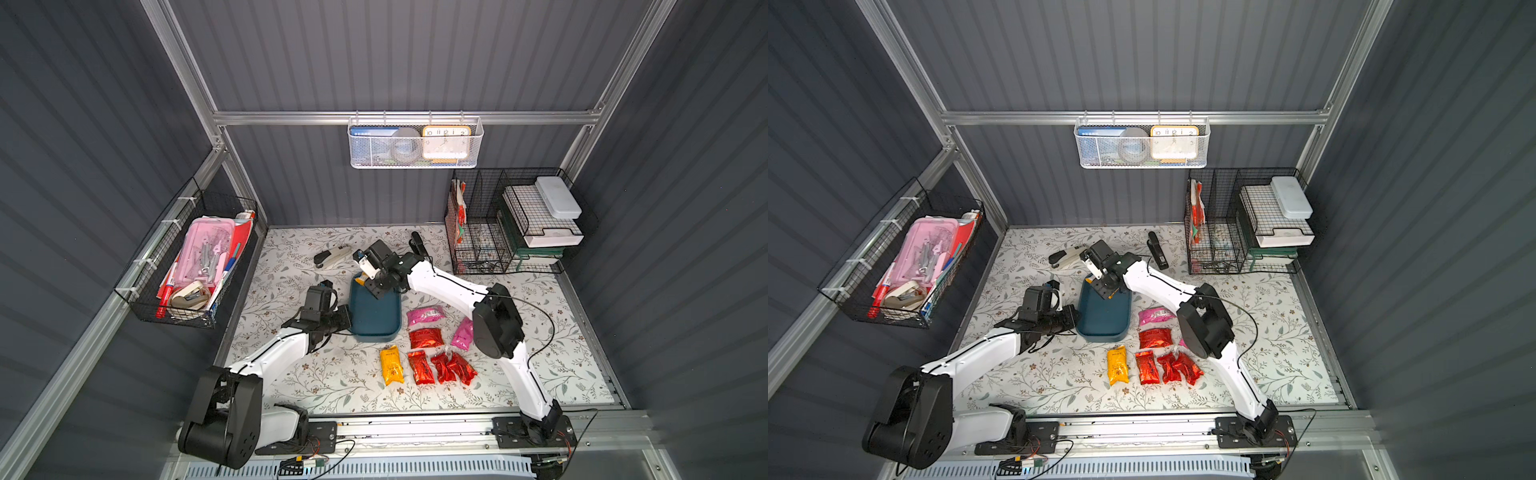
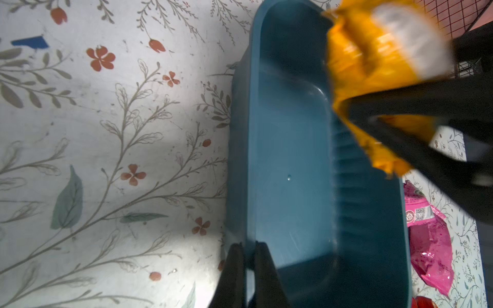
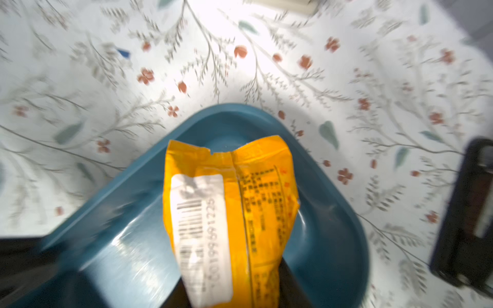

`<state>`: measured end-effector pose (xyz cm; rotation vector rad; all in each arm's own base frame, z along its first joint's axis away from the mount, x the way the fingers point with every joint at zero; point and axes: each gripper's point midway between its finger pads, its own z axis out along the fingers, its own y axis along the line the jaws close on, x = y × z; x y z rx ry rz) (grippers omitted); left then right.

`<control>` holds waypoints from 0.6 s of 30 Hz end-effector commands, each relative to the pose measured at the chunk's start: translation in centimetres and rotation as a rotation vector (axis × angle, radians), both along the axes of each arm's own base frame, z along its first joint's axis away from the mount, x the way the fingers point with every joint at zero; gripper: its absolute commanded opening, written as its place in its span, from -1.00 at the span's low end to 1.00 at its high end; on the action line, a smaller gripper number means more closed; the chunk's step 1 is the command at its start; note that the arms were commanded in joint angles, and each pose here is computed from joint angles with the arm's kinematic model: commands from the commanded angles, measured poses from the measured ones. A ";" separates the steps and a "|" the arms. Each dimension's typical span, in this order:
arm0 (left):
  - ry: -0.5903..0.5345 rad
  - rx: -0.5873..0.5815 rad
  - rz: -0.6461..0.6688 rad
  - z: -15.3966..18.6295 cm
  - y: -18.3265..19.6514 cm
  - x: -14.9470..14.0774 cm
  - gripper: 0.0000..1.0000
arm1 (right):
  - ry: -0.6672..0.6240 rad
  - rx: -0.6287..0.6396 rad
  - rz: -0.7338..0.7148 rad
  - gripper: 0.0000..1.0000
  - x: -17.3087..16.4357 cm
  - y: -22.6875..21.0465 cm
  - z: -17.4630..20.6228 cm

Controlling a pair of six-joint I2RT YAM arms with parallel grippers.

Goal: Take the tea bags out of the storage box
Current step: Place the storage box at the center of the board, then place the tea bag at the center of the board.

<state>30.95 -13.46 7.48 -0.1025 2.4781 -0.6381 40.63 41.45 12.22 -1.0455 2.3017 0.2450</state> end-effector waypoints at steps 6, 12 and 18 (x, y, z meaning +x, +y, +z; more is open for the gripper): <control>-0.032 -0.010 0.008 0.9 0.0 0.4 -1.00 | -0.009 0.077 -0.084 -0.38 -2.7 -3.0 3.9; -0.032 -0.011 0.014 0.9 0.0 0.6 -1.00 | 0.035 0.052 -0.207 -0.38 -6.1 -8.0 3.2; -0.030 -0.012 0.018 0.7 0.0 0.6 -1.00 | 0.041 0.040 -0.371 -0.39 -9.3 -14.3 2.4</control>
